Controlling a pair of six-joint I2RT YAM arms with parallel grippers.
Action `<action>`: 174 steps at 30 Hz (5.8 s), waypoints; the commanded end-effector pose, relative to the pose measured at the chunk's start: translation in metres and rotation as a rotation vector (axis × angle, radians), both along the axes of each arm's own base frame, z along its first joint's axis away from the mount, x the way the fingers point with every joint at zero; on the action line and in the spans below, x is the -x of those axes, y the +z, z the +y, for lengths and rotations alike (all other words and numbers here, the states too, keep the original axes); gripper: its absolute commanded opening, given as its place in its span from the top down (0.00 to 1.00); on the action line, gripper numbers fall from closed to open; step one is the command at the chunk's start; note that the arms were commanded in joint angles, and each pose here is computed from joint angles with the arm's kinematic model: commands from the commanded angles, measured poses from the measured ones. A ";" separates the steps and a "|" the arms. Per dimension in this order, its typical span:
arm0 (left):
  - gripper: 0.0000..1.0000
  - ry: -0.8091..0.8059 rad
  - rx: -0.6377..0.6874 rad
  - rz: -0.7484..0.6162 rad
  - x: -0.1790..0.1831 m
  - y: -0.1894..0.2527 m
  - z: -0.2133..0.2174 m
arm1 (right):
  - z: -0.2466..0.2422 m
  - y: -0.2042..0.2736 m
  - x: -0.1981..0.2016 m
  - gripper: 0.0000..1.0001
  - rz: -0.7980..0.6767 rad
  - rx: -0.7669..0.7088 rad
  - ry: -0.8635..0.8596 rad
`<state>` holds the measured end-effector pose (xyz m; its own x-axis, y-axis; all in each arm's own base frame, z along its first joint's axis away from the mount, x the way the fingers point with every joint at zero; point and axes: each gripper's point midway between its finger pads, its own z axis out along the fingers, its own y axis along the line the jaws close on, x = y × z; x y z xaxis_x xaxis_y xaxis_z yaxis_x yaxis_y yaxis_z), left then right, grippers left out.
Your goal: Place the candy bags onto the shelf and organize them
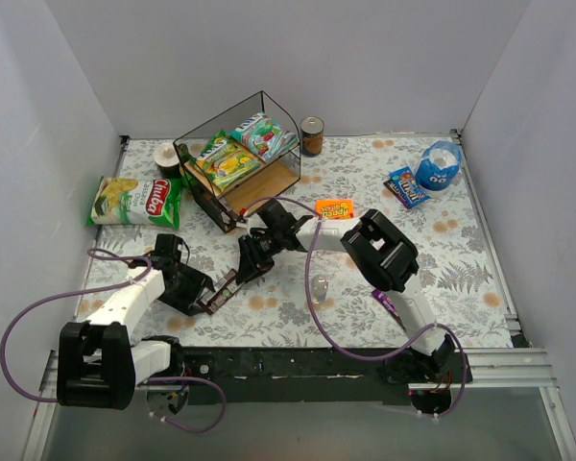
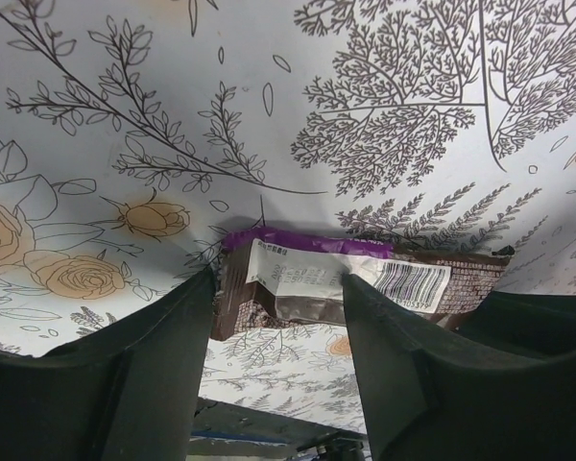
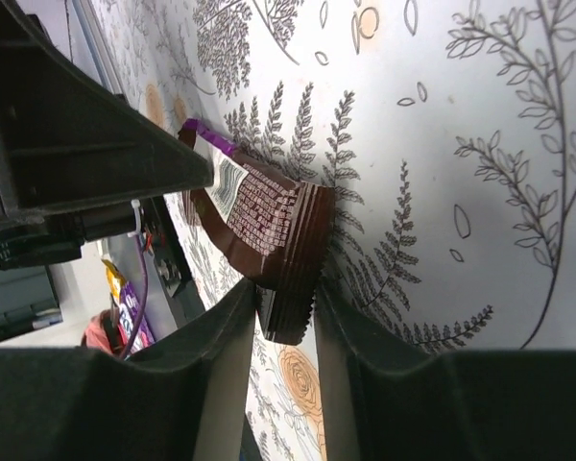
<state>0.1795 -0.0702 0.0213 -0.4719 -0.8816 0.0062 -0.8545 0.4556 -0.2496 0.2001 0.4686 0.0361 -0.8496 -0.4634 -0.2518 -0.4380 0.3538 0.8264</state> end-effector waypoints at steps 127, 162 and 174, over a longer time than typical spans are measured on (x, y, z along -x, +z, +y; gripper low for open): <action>0.03 -0.109 -0.379 -0.502 -0.112 0.216 0.045 | 0.009 0.036 -0.214 0.70 0.255 0.033 -1.502; 0.02 -0.262 -0.278 -0.636 -0.122 0.193 0.016 | -0.264 0.139 -0.157 0.35 -0.119 0.273 -1.518; 0.02 -0.411 -0.153 -0.642 -0.121 0.153 -0.013 | -0.423 0.086 -0.067 0.35 -0.014 0.707 -1.739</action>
<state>0.2982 -0.0760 0.1725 -0.6108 -0.6382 -0.4685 -0.3848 0.7565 -0.5288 0.3096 0.0849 0.1539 -0.3926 0.8122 -0.4315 0.6127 0.5809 0.5359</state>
